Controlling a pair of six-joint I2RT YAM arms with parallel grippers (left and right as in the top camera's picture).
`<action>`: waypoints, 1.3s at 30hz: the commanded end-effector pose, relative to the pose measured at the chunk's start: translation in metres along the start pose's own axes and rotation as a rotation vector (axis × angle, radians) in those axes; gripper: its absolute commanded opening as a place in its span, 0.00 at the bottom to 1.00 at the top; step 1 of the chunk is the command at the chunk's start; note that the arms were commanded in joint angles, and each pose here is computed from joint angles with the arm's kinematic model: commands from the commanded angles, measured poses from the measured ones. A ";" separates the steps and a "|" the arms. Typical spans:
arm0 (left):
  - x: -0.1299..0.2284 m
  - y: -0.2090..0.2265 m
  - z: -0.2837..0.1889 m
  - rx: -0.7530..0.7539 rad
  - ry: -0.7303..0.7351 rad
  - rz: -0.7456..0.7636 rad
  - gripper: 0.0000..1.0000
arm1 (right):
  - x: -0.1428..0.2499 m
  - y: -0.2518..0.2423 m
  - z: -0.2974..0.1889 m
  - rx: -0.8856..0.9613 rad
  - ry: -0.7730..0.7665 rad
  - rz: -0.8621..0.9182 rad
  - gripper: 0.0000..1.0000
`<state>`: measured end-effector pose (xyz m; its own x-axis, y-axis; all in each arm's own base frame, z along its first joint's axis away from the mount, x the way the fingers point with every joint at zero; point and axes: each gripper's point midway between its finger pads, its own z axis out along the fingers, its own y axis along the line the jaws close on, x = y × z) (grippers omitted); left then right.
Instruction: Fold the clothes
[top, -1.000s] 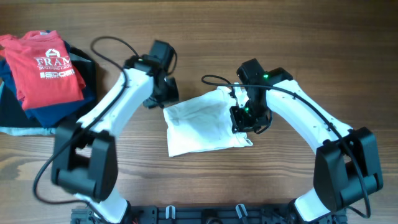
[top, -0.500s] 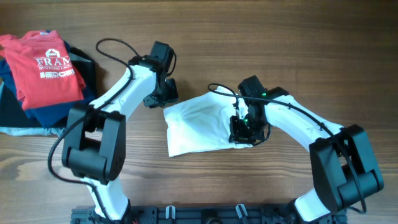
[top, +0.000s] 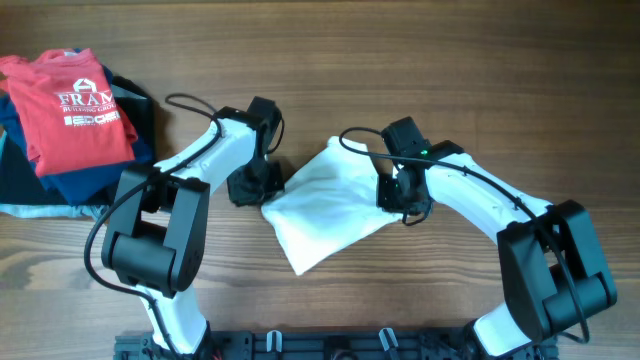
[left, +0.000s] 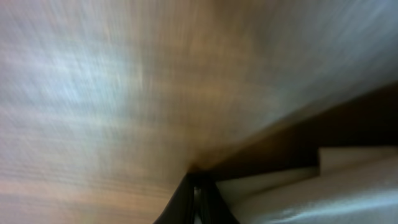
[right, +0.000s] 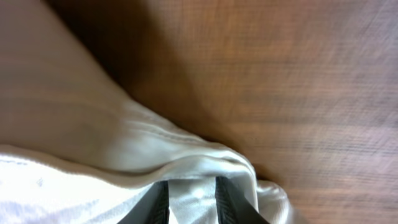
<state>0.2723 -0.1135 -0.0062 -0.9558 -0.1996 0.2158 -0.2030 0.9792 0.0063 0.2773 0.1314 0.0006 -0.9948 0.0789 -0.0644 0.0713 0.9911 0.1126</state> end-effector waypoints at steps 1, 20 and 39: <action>0.048 0.005 0.026 -0.024 0.205 -0.026 0.04 | -0.032 -0.009 -0.006 0.045 -0.141 -0.073 0.25; -0.040 -0.024 -0.085 0.312 -0.333 0.159 0.64 | -0.057 -0.001 -0.131 -0.041 -0.458 -0.142 0.58; 0.010 -0.145 0.006 0.580 -0.062 0.536 0.80 | -0.031 -0.022 -0.185 -0.022 -0.559 -0.073 0.71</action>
<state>0.3295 -0.2391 0.0181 -0.9778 0.1756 -0.1144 0.2088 0.7711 -0.6015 0.2905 0.0921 0.1756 -0.8210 0.0412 -0.5695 -0.0283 0.9932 0.1126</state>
